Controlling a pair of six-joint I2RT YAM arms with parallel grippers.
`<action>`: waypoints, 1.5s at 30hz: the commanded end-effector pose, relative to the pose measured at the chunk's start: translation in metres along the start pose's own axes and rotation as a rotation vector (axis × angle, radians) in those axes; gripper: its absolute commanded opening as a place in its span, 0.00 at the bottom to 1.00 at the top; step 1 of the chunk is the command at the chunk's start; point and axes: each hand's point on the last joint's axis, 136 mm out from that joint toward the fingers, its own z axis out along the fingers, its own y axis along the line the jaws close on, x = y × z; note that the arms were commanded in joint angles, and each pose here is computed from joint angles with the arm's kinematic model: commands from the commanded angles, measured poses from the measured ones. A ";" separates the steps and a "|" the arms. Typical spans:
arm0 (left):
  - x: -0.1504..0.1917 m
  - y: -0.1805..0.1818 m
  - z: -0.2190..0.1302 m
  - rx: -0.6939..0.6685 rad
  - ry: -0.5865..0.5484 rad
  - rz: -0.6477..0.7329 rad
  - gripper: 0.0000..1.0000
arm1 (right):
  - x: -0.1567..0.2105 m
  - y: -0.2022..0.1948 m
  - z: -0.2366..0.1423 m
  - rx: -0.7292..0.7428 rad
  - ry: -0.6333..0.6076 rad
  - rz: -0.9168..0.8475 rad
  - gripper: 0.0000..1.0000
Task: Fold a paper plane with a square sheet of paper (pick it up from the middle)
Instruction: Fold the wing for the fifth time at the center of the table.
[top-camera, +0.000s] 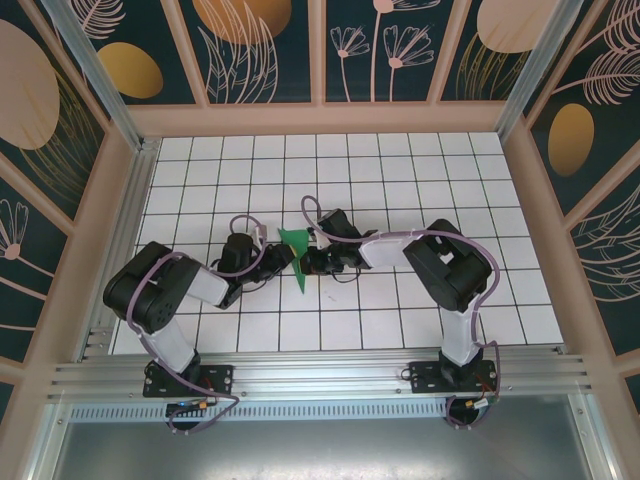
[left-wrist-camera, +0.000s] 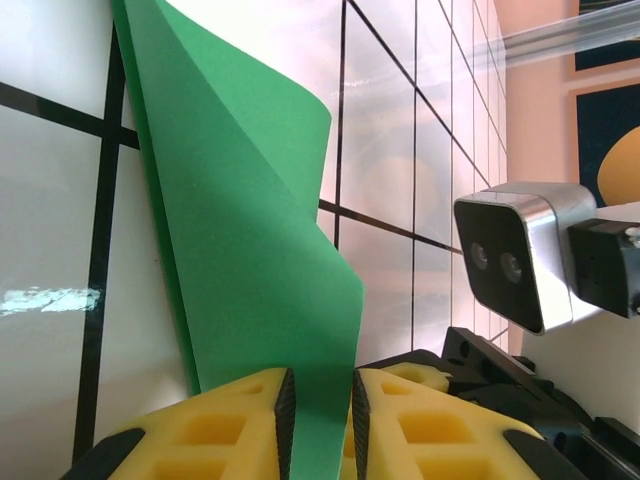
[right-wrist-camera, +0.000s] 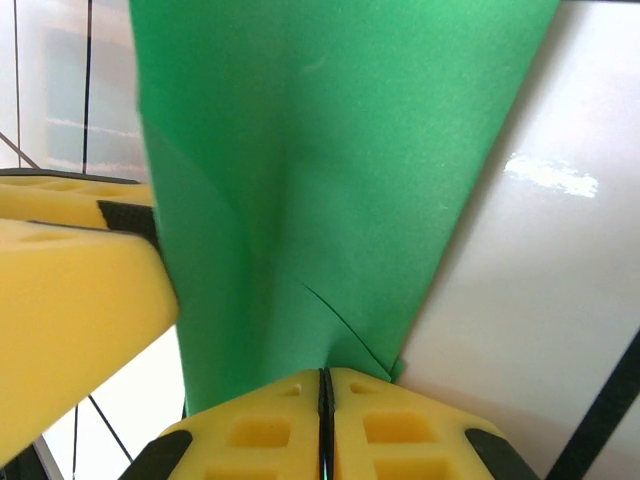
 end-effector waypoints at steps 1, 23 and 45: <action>0.006 -0.005 0.007 0.016 0.045 0.036 0.27 | 0.048 -0.050 0.010 0.145 0.145 0.102 0.12; 0.008 -0.007 0.015 0.019 0.074 0.055 0.30 | 0.045 -0.047 0.008 0.058 0.143 0.161 0.02; 0.009 0.000 0.020 -0.001 0.085 0.065 0.24 | 0.034 -0.038 0.002 -0.009 0.101 0.156 0.00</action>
